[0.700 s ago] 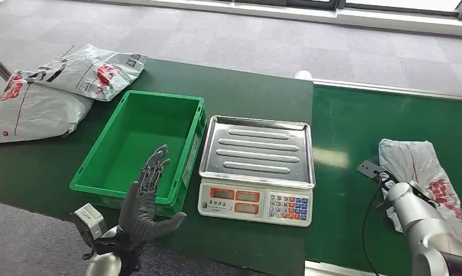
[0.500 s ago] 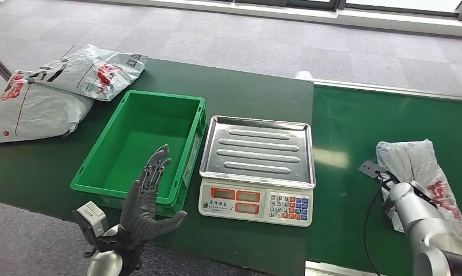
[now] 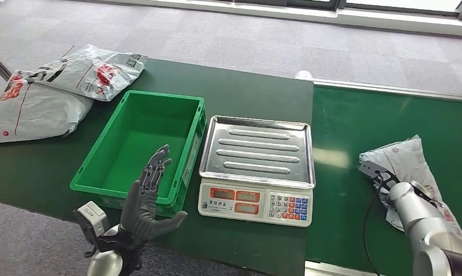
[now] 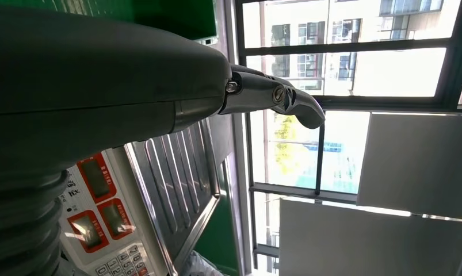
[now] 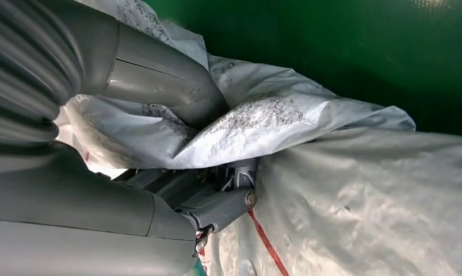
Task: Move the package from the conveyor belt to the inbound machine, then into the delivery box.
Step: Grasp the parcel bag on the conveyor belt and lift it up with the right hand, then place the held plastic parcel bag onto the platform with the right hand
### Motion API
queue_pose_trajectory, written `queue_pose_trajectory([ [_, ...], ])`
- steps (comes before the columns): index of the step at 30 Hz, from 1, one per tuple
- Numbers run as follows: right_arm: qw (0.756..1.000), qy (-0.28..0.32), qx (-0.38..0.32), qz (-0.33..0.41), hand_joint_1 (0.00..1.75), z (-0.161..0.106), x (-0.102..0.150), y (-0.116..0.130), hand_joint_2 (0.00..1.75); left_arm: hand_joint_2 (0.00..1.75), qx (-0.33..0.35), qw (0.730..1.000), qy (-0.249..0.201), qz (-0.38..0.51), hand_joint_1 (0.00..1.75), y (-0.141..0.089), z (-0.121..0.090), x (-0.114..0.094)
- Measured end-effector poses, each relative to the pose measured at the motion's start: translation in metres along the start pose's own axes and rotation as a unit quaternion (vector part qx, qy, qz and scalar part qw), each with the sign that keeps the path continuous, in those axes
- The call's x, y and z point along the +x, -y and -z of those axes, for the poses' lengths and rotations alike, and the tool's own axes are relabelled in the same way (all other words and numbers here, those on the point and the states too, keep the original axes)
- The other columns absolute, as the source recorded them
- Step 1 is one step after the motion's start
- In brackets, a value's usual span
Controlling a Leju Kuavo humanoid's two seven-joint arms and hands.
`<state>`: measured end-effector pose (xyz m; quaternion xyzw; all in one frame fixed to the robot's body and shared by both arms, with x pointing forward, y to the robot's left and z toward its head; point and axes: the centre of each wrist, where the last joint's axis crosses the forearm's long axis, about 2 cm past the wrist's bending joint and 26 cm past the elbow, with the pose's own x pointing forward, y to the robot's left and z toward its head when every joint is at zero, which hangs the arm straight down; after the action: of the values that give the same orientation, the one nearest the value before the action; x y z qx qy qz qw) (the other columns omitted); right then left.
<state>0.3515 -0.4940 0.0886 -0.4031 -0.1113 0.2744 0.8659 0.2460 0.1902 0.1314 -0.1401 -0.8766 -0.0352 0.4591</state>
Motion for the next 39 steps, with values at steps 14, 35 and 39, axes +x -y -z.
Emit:
queue_pose_trajectory([
  [14, 0.725, 0.498, -0.331, 0.342, 1.75, -0.059, 0.056, -0.016, 1.75, 1.75, 0.027, 0.999, 0.021, 0.022, 0.0, -0.001, -0.002, 0.013],
  [35, 0.724, 0.678, -0.092, 0.088, 1.69, -0.228, 0.176, -0.109, 1.75, 1.75, -0.016, 0.999, 0.025, 0.03, 0.0, -0.004, 0.028, 0.006],
  [39, 0.732, 0.675, -0.058, 0.066, 0.0, -0.234, 0.192, -0.119, 1.31, 1.75, -0.018, 0.999, 0.024, 0.031, 0.0, -0.004, 0.033, 0.005],
])
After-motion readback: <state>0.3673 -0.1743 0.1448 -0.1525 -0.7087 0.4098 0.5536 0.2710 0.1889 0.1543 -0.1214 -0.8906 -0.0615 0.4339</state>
